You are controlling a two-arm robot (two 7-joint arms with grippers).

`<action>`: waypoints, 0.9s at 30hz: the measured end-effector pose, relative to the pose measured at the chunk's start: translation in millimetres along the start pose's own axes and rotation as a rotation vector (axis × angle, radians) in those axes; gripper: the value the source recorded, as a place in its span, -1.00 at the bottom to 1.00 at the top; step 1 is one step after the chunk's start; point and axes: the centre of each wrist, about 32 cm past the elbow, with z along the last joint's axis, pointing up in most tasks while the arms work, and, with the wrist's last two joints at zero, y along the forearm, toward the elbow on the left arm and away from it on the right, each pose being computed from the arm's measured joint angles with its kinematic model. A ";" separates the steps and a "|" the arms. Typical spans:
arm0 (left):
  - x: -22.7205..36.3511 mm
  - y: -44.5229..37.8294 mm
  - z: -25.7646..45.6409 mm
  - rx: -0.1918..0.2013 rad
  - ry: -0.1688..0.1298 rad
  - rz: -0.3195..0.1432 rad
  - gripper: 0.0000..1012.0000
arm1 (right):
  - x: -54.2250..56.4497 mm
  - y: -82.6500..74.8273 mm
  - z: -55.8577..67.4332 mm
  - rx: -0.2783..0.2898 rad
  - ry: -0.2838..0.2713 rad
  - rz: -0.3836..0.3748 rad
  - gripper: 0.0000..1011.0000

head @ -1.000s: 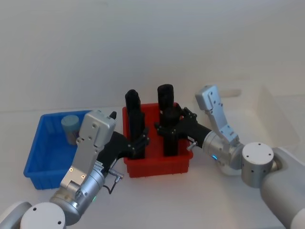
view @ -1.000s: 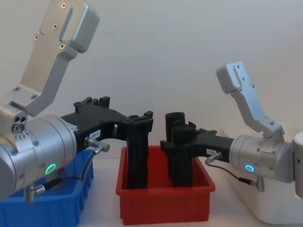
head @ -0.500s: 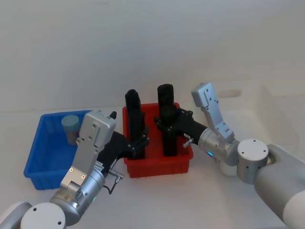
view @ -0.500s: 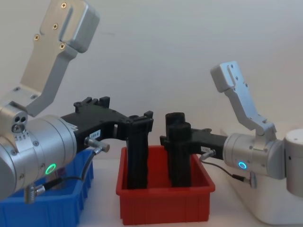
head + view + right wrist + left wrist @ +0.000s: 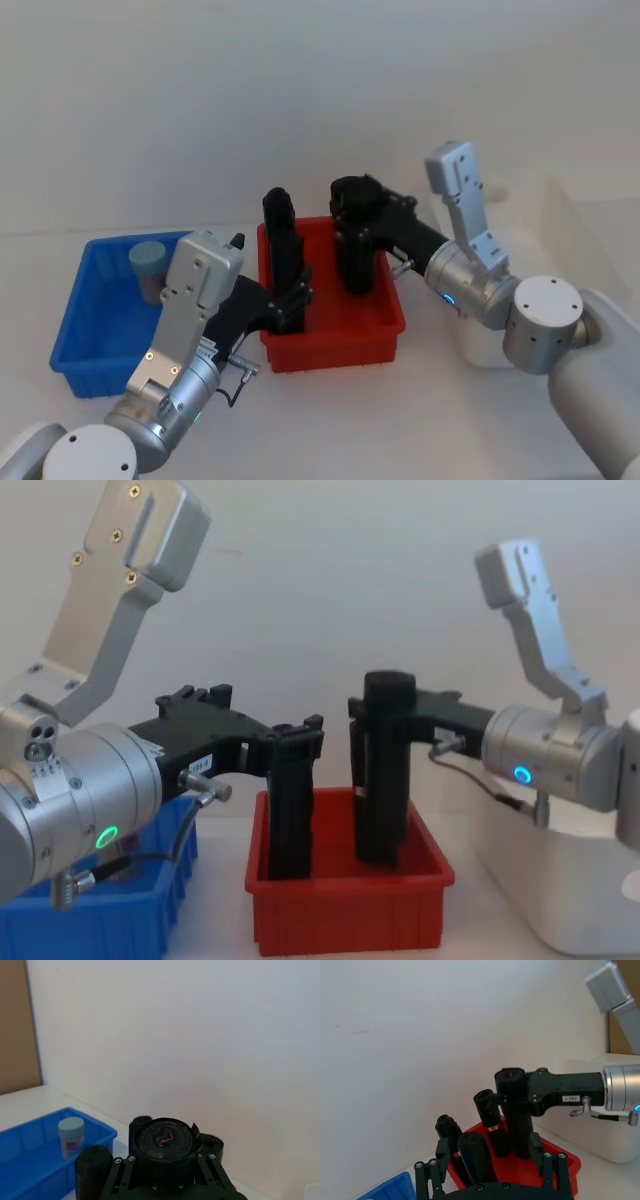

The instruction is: Pick the cotton swabs from the blue box and place them into the white box.

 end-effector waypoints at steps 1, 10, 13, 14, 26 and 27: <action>0.0 0.0 0.0 0.000 0.000 0.000 0.98 | -0.3 -1.6 2.3 0.007 0.001 -0.006 -0.08; 0.0 0.0 0.0 0.000 0.000 0.000 0.98 | -6.0 -24.2 34.2 0.082 -0.009 -0.095 -0.08; 0.0 0.0 0.0 0.000 0.000 0.000 0.98 | -7.0 -30.4 40.8 0.093 -0.014 -0.121 -0.08; 0.0 0.0 0.0 0.000 0.000 0.000 0.97 | -7.6 -35.3 45.4 0.102 -0.019 -0.139 -0.08; 0.0 0.0 0.0 0.000 0.000 0.000 0.98 | -8.4 -67.9 68.4 0.108 -0.051 -0.294 -0.08; 0.0 0.0 0.0 0.000 0.000 0.000 0.97 | -7.9 -72.7 70.3 0.105 -0.055 -0.316 -0.08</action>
